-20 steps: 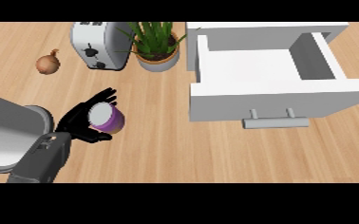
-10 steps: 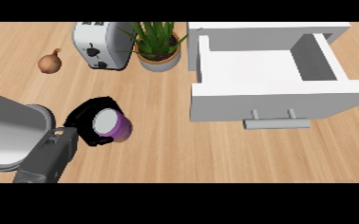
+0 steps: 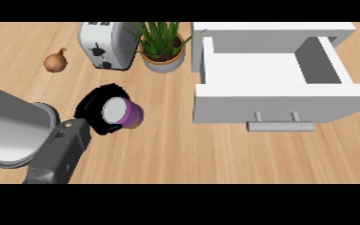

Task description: Pick up the can, place it into the drawer and close the drawer

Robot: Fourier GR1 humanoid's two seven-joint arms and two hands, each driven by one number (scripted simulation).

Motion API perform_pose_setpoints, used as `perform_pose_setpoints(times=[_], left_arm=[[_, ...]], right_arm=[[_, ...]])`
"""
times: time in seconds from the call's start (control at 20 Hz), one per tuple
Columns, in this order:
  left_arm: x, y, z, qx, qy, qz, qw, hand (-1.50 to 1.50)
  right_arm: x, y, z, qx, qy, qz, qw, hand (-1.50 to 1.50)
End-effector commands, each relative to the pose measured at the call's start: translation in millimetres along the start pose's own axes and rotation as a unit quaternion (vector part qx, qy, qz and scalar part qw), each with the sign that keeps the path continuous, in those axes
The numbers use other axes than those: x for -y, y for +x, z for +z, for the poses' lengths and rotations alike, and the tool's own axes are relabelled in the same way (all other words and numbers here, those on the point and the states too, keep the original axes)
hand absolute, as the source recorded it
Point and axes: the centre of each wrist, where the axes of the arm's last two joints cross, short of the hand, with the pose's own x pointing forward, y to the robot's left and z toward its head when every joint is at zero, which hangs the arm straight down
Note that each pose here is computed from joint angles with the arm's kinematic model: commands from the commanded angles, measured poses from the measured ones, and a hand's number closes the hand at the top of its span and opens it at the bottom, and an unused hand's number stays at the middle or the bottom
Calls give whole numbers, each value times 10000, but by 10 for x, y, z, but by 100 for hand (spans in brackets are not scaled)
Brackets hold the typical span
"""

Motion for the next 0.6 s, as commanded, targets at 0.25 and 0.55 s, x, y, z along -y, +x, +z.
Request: perform_pose_setpoints(times=[0.25,0.55], left_arm=[[463,30,-371,1290,1997,218,9711,150],[834,554,-551,1654,1919,-206,9672,150]], right_arm=[[-62,85,163,6,-68,25,10000,-150],[-104,149,120,-51,-218,64,9997,-150]])
